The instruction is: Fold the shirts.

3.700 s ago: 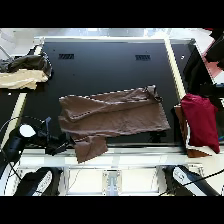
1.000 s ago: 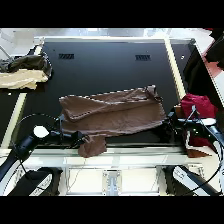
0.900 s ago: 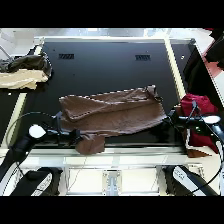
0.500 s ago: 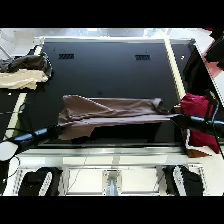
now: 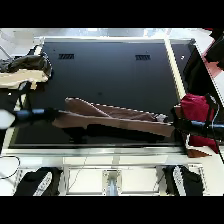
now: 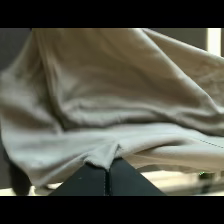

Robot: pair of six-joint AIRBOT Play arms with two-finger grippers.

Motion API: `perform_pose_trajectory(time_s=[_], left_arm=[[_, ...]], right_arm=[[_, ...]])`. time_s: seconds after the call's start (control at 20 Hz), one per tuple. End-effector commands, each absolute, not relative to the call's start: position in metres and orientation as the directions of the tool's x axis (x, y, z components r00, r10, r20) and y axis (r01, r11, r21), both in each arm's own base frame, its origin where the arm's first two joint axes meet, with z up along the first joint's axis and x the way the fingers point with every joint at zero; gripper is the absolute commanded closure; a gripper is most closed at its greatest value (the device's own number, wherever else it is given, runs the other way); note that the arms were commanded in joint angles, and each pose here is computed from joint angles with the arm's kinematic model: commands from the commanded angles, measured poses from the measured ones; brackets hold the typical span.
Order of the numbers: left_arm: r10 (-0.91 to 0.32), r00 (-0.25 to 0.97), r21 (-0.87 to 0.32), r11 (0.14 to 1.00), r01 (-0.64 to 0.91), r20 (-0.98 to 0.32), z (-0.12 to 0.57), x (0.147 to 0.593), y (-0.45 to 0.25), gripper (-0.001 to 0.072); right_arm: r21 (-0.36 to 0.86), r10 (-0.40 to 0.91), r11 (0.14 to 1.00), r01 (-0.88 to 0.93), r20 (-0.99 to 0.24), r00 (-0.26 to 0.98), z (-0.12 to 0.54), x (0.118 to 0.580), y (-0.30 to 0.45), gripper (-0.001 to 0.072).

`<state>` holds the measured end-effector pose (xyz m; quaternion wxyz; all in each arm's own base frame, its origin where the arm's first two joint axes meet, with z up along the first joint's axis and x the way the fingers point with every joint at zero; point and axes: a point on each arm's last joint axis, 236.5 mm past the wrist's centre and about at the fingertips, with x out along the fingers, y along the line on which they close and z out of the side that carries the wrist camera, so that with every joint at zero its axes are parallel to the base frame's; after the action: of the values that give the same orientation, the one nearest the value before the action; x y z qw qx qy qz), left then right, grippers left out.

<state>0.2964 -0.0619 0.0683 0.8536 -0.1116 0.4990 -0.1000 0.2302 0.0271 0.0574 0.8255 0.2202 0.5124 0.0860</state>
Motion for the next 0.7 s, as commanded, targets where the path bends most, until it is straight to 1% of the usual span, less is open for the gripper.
perform_pose_trajectory(time_s=[0.0, 0.1, 0.25, 0.45, 0.65], left_arm=[[-0.288, 0.394, -0.252, 0.957, 0.143, -0.873, 0.044, 0.347, -0.07, 0.07], [-0.293, 0.345, -0.244, 0.953, 0.18, -0.892, 0.019, 0.361, -0.082, 0.07], [-0.254, 0.322, -0.208, 0.963, 0.17, -0.912, -0.012, 0.376, -0.079, 0.07], [-0.143, 0.279, -0.09, 0.977, 0.192, -0.95, -0.035, 0.375, -0.053, 0.07], [-0.14, 0.277, -0.087, 0.977, 0.194, -0.951, -0.036, 0.375, -0.053, 0.07]], right_arm=[[0.484, 0.411, 0.867, 0.121, -0.831, 0.376, 0.029, 0.245, 0.027, 0.0699], [0.473, 0.426, 0.879, 0.064, -0.838, 0.341, 0.011, 0.262, 0.041, 0.0699], [0.374, 0.358, 0.927, -0.005, -0.884, 0.3, -0.027, 0.286, 0.051, 0.0699], [0.236, 0.204, 0.965, 0.113, -0.948, 0.243, -0.068, 0.292, 0.019, 0.0699], [0.251, 0.205, 0.959, 0.133, -0.936, 0.287, -0.07, 0.305, 0.019, 0.0699]])
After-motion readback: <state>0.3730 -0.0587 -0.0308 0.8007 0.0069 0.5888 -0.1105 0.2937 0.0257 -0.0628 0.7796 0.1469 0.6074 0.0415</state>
